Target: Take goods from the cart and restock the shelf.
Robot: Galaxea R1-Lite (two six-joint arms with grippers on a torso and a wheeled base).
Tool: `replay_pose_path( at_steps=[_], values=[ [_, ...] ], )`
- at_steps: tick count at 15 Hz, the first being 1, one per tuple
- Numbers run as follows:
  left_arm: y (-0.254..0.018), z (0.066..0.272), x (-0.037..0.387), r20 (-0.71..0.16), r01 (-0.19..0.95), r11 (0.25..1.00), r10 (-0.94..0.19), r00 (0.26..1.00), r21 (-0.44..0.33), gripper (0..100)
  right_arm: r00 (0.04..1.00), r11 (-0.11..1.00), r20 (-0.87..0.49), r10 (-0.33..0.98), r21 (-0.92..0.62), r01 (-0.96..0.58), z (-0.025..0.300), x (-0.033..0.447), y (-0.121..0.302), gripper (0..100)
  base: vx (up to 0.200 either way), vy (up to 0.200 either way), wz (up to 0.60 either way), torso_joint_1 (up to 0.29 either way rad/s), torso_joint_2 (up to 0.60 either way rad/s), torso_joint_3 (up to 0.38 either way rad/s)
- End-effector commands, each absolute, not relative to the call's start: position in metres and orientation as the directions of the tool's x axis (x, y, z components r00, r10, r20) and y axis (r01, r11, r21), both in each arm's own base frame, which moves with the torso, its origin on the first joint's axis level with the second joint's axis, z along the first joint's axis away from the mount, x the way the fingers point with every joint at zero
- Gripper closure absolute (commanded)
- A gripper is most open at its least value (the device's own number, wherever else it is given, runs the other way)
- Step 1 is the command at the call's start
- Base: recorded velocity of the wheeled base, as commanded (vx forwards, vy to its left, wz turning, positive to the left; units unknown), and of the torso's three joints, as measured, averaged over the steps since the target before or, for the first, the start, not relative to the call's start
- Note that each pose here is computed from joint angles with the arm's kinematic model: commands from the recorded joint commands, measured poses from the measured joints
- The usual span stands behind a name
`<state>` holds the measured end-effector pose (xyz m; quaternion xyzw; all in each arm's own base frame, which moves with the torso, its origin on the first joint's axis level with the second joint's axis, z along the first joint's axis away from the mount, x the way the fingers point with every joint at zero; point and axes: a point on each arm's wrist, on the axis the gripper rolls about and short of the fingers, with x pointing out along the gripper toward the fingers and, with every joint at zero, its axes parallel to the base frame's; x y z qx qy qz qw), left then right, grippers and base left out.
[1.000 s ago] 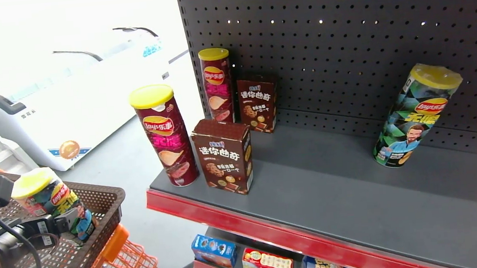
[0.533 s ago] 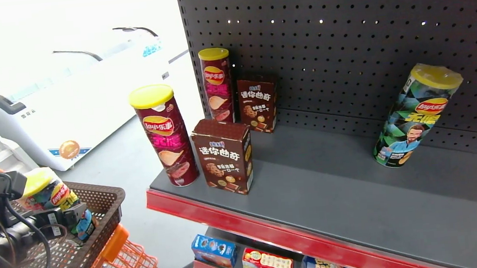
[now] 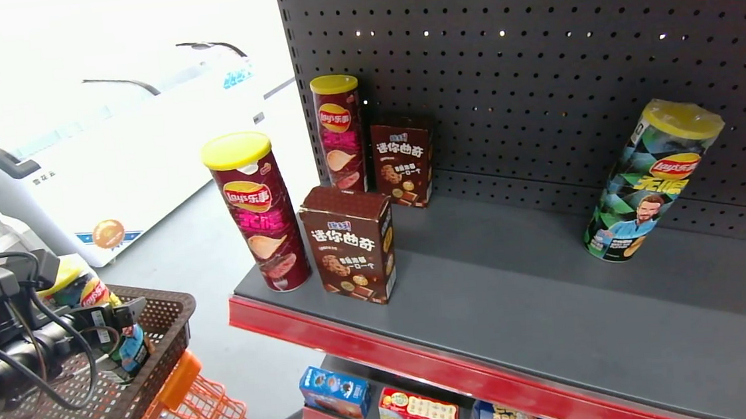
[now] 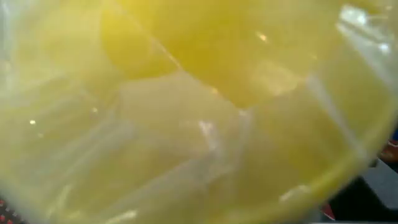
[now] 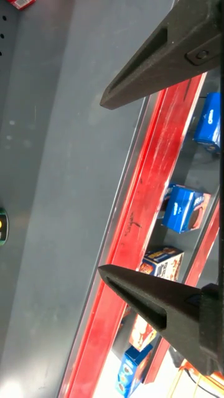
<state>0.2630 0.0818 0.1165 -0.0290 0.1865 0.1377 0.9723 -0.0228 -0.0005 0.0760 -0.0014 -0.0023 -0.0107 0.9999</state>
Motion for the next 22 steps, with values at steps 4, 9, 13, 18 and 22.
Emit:
replay_pose_path(
  at_steps=[4,9,13,18,22],
  values=[
    [0.084,0.108,0.272,-0.374,-0.277,0.961,0.253,0.892,-0.013,100,1.000,1.000,0.005,-0.021,-0.003,0.021,0.076,-0.023,0.000,0,0.000,0.000,0.00,0.000,0.00,0.000],
    [0.080,0.112,0.280,-0.356,-0.259,0.966,0.237,0.904,-0.015,100,1.000,1.000,0.005,-0.021,-0.003,0.021,0.076,-0.023,0.000,0,0.000,0.000,0.00,0.000,0.00,0.000],
    [0.066,0.145,0.274,-0.244,-0.208,0.978,0.200,0.949,-0.007,100,1.000,1.000,0.005,-0.021,-0.003,0.021,0.076,-0.023,0.000,0,0.000,0.000,0.00,0.000,0.00,0.000],
    [0.034,0.197,0.239,-0.076,-0.052,0.995,0.059,0.995,0.089,100,1.000,1.000,0.005,-0.021,-0.003,0.021,0.076,-0.023,0.000,0,0.000,0.000,0.00,0.000,0.00,0.000],
    [0.010,0.227,0.216,0.040,0.049,0.993,-0.054,0.998,0.105,100,1.000,1.000,0.005,-0.021,-0.003,0.021,0.076,-0.023,0.000,0,0.000,0.000,0.00,0.000,0.00,0.000]
  ],
)
